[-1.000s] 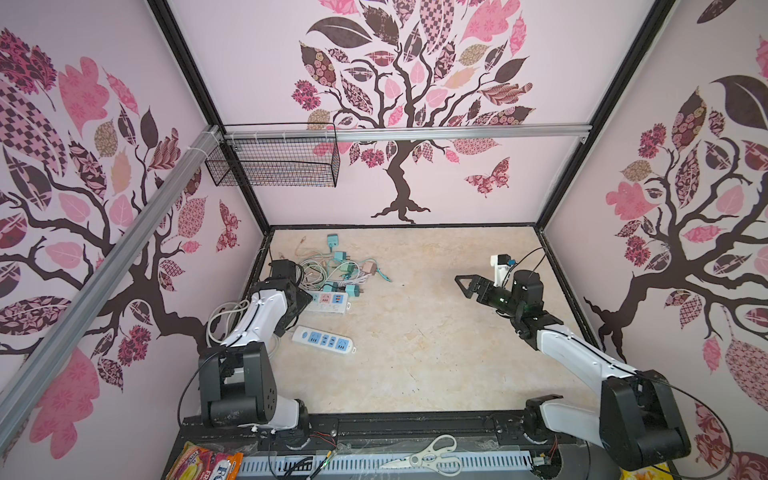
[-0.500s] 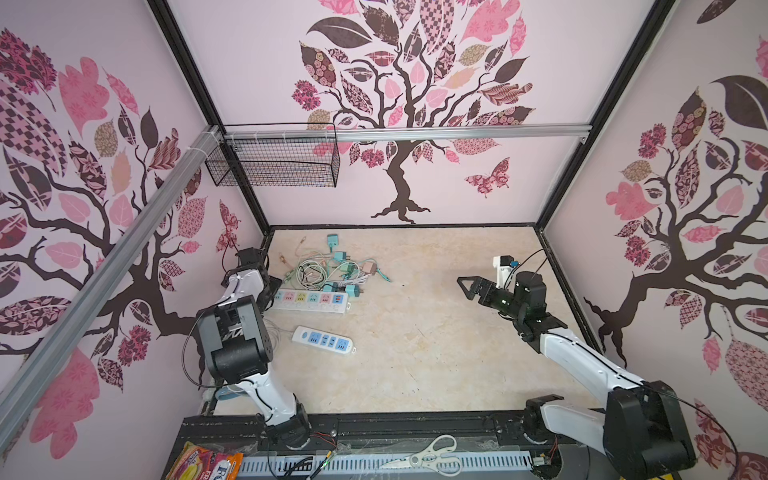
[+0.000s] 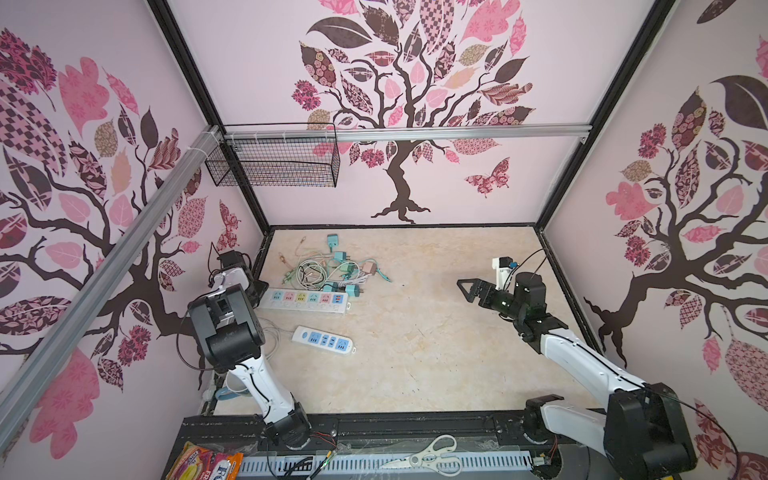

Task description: Insert the plug

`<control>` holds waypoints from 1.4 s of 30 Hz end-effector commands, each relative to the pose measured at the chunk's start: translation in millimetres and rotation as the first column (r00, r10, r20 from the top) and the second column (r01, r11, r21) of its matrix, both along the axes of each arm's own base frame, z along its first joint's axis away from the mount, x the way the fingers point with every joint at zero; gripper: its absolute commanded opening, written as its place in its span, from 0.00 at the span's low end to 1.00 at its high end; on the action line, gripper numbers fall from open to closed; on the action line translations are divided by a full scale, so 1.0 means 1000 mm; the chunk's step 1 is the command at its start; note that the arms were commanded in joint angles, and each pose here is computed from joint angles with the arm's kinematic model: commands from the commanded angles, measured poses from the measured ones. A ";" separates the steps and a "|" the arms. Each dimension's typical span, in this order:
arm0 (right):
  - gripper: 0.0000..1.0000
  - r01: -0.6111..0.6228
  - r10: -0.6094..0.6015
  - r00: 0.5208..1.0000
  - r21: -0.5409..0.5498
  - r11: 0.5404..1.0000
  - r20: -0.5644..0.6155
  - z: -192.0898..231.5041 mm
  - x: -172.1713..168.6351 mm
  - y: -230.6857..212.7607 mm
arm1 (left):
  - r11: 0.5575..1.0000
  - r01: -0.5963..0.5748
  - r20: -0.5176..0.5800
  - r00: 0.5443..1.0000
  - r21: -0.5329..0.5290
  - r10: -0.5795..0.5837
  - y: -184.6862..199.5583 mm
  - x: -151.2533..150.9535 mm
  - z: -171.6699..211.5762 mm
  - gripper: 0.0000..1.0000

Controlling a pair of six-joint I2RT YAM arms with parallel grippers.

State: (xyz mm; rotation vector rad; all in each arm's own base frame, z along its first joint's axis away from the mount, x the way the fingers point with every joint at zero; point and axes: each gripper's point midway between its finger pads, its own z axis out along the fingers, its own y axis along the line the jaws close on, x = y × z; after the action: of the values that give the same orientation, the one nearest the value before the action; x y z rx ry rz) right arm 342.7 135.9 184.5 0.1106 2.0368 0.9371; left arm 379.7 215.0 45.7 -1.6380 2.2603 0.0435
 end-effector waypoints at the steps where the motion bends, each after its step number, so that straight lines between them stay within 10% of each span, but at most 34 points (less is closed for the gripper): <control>1: 1.00 0.004 -0.003 0.999 -0.009 1.000 0.044 0.013 -0.002 -0.001 | 0.995 0.074 0.033 0.997 -0.061 -0.072 -0.020 0.017 -0.009 0.76; 20: 1.00 0.023 -0.023 0.999 -0.008 1.000 0.038 0.006 0.005 -0.002 | 0.912 0.401 -0.036 0.914 -0.089 -0.405 -0.166 -0.019 -0.025 0.64; 34: 1.00 -0.180 0.183 0.981 -0.050 0.982 0.063 -0.004 0.000 0.051 | 0.902 0.432 0.003 0.902 -0.001 -0.432 -0.186 -0.026 0.012 0.72; 37: 1.00 -0.330 0.374 0.918 -0.272 0.904 0.130 -0.022 -0.013 0.106 | 0.930 0.365 0.070 0.927 0.039 -0.367 -0.166 -0.021 0.032 0.77; 42: 1.00 -0.533 0.737 0.662 -0.606 0.590 0.136 -0.061 -0.048 0.205 | 0.970 0.237 0.182 0.953 0.055 -0.243 -0.123 -0.009 0.053 0.84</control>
State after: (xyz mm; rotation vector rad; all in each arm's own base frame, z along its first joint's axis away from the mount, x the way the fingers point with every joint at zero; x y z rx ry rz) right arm 299.1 309.9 140.3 -0.7902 2.0152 0.8769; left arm 368.4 72.2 96.4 -1.2237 2.3531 -0.1427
